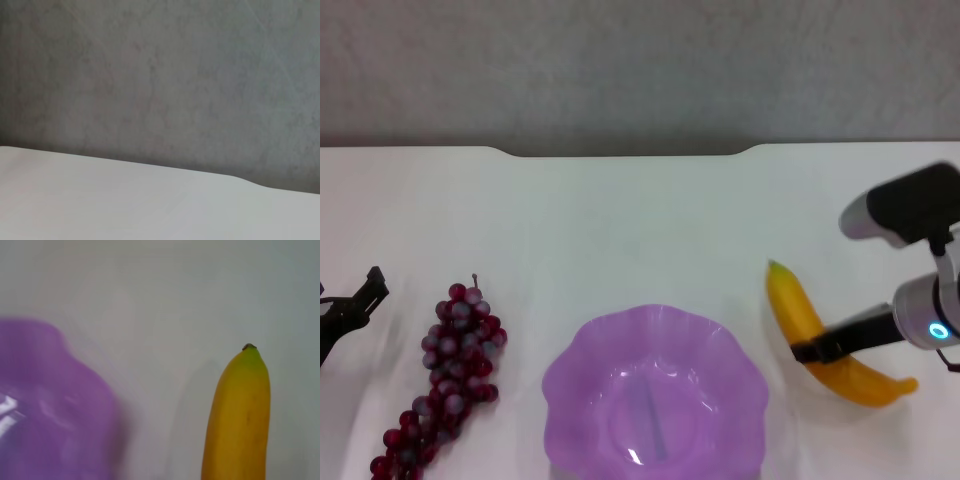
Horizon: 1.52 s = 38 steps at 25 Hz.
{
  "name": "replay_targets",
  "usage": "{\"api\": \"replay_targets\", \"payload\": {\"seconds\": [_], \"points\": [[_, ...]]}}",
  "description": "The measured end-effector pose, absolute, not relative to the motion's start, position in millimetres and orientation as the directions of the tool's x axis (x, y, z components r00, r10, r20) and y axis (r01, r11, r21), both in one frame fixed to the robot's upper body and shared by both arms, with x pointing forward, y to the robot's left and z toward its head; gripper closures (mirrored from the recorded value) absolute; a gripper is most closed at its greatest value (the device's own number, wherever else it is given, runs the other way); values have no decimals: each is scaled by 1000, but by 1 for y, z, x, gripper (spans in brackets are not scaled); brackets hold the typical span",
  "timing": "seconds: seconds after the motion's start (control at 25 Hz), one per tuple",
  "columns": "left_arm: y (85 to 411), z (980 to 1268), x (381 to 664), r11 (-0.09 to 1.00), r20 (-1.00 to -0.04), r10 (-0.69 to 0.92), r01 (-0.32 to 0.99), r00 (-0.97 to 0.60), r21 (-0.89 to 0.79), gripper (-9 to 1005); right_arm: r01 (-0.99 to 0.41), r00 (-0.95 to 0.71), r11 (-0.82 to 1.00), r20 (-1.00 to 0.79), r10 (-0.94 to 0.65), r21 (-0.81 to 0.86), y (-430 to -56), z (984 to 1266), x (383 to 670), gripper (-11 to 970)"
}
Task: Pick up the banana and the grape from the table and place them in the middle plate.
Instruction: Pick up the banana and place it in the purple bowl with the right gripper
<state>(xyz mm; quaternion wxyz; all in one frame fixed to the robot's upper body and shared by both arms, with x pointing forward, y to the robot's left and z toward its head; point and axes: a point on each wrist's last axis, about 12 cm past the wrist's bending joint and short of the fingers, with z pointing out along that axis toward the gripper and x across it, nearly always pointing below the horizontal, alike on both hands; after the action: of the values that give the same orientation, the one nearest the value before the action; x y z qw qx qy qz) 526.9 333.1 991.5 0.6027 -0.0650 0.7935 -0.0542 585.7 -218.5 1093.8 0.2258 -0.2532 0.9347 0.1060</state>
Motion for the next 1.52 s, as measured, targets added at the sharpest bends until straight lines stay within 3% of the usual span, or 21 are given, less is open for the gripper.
{"api": "replay_targets", "payload": {"seconds": [0.16, 0.4, 0.76, 1.44, 1.52], "points": [[334, 991, 527, 986, -949, -168, -39, -265, -164, 105, -605, -697, 785, -563, -444, 130, -207, 1126, 572, 463], [332, 993, 529, 986, -951, -168, -34, -261, -165, 105, -702, -626, 689, -619, -474, 182, -185, 1138, 566, 457], [332, 994, 530, 986, -951, -169, -32, -258, -166, 105, -783, -591, 562, -600, -539, 266, -151, 1125, 566, 448], [331, 994, 532, 986, -952, -167, -27, -257, -166, 105, -807, -559, 542, -606, -566, 237, -147, 1105, 573, 431], [330, 994, 531, 986, -952, -167, -26, -258, -166, 105, -814, -543, 534, -624, -562, 228, -145, 1105, 574, 392]]}}
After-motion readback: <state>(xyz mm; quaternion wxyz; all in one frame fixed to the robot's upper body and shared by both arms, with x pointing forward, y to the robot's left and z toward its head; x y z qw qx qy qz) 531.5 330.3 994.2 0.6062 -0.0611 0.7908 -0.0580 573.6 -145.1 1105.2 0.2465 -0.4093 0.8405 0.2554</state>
